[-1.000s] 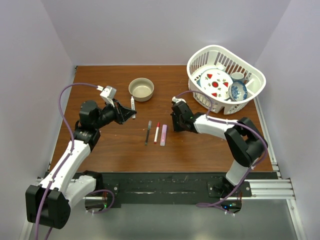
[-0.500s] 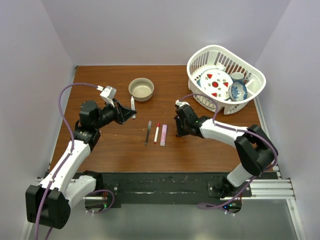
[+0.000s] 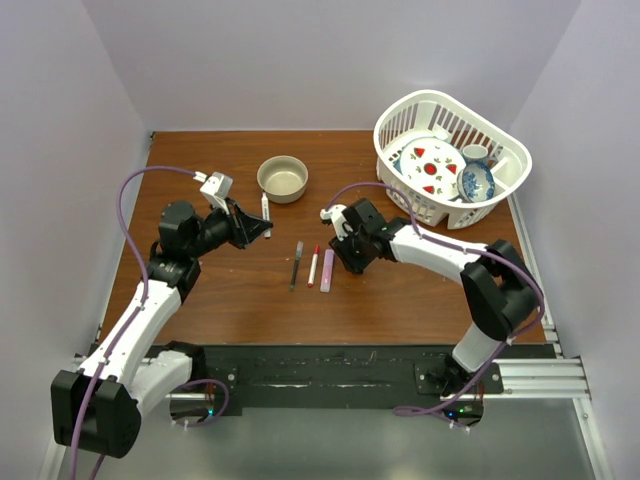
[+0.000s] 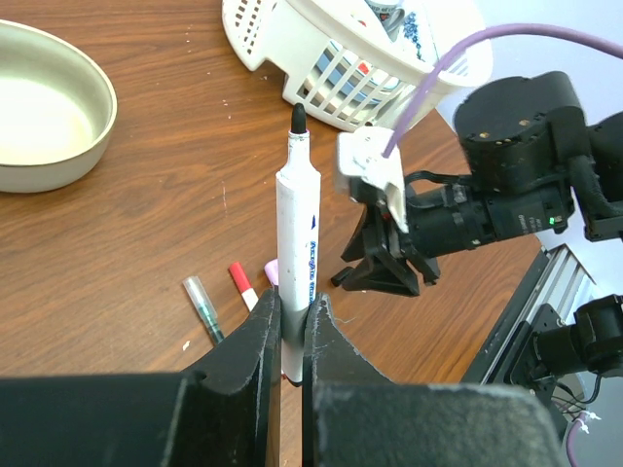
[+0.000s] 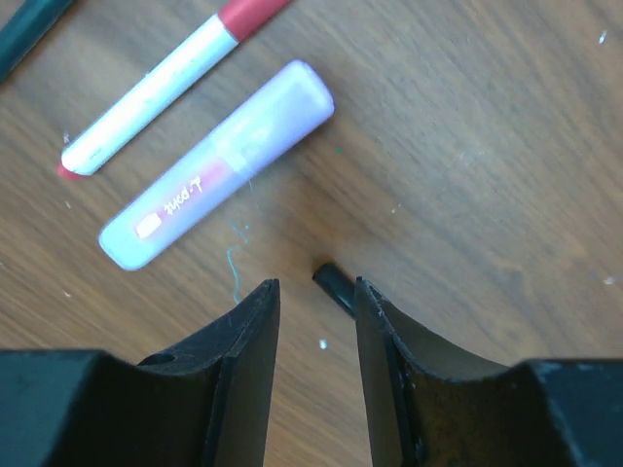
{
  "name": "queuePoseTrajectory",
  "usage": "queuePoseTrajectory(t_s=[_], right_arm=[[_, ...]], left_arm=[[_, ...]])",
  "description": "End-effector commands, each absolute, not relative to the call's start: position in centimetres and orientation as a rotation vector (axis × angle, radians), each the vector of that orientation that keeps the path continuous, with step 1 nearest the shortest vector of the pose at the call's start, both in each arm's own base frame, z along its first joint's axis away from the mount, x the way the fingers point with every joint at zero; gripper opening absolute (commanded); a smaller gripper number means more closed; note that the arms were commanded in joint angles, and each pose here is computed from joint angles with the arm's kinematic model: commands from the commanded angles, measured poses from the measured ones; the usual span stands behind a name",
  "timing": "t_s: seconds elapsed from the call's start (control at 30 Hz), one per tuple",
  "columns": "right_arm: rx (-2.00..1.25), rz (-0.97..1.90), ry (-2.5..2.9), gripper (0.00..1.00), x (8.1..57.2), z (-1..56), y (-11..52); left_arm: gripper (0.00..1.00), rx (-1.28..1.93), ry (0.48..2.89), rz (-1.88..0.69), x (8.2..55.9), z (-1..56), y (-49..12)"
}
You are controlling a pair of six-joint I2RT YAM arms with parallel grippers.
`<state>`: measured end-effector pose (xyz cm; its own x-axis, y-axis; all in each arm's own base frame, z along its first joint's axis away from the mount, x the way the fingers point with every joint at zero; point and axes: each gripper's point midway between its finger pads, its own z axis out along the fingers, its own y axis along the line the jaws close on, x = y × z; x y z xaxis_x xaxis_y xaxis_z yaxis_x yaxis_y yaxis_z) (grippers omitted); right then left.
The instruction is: Insert the pens into the pen caps
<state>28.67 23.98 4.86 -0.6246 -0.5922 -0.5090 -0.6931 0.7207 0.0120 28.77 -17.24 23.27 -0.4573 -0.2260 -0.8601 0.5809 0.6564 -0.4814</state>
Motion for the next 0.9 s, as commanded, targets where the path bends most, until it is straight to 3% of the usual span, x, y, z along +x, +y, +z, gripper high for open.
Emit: queuePoseTrajectory(t_s=[0.0,0.47,0.87], right_arm=[[-1.199,0.268,2.228,0.42,28.7,7.1,23.7],[-1.261,0.224,2.271,0.42,28.8,3.6,23.2],[-1.154,0.135,2.354,0.33,29.8,2.0,22.5]], left_arm=[[0.00,0.303,1.791,-0.957,28.9,23.8,-17.3],[0.00,0.309,1.792,-0.966,28.9,23.7,-17.4],[0.00,0.306,1.793,-0.966,29.0,23.7,-17.4]])
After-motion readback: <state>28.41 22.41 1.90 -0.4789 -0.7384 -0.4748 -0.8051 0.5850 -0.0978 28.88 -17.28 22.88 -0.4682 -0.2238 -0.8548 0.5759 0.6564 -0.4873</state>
